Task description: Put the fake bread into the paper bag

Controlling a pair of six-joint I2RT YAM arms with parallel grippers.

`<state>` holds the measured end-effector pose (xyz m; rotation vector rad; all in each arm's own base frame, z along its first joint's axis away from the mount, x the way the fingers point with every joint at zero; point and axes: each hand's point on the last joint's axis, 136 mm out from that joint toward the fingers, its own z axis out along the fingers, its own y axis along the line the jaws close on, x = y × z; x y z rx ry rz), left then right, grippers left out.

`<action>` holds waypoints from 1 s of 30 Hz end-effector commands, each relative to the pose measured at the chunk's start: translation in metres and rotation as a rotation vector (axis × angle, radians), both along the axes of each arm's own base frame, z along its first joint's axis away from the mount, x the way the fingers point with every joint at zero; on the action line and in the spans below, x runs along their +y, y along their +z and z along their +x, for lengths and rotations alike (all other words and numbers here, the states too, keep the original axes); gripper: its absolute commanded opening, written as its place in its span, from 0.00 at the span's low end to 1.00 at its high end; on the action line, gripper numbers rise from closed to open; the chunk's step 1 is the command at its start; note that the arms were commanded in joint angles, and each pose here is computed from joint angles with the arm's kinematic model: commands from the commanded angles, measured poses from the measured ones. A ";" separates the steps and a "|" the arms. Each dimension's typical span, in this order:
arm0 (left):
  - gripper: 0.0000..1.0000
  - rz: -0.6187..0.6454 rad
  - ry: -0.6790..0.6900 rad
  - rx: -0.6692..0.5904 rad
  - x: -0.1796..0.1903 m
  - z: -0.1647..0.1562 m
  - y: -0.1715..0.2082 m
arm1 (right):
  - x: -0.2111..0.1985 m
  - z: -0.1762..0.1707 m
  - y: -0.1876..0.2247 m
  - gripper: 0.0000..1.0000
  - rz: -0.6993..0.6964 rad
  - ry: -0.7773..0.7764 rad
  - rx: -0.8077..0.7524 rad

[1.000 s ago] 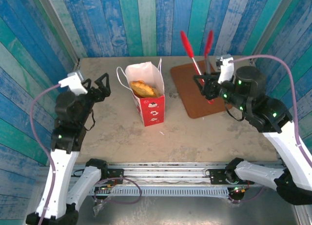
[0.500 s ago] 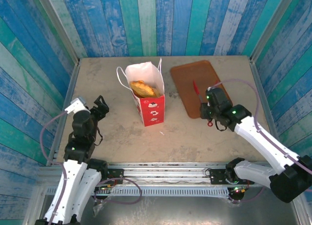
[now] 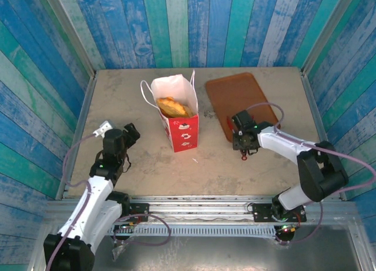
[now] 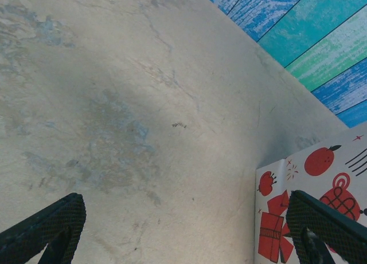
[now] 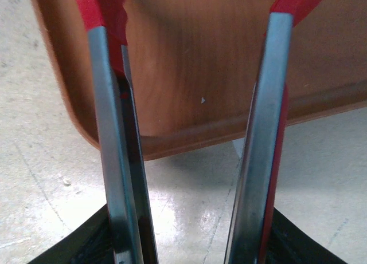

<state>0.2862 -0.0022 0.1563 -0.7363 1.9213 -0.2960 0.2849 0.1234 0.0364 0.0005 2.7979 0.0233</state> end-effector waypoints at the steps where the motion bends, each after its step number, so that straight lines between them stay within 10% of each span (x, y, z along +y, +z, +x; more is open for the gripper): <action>1: 0.94 -0.015 0.012 -0.030 0.001 0.004 0.003 | 0.006 0.004 -0.001 0.56 0.033 -0.014 0.008; 13: 0.94 0.025 0.047 -0.066 0.010 0.009 0.020 | -0.010 0.006 0.063 0.92 0.016 -0.021 -0.129; 22: 0.94 0.202 0.199 -0.153 0.044 0.007 0.056 | -0.062 0.029 0.148 1.00 -0.060 -0.072 -0.439; 30: 0.94 0.446 0.272 -0.182 0.067 0.001 0.054 | -0.138 0.040 0.129 1.00 -0.128 -0.317 -0.681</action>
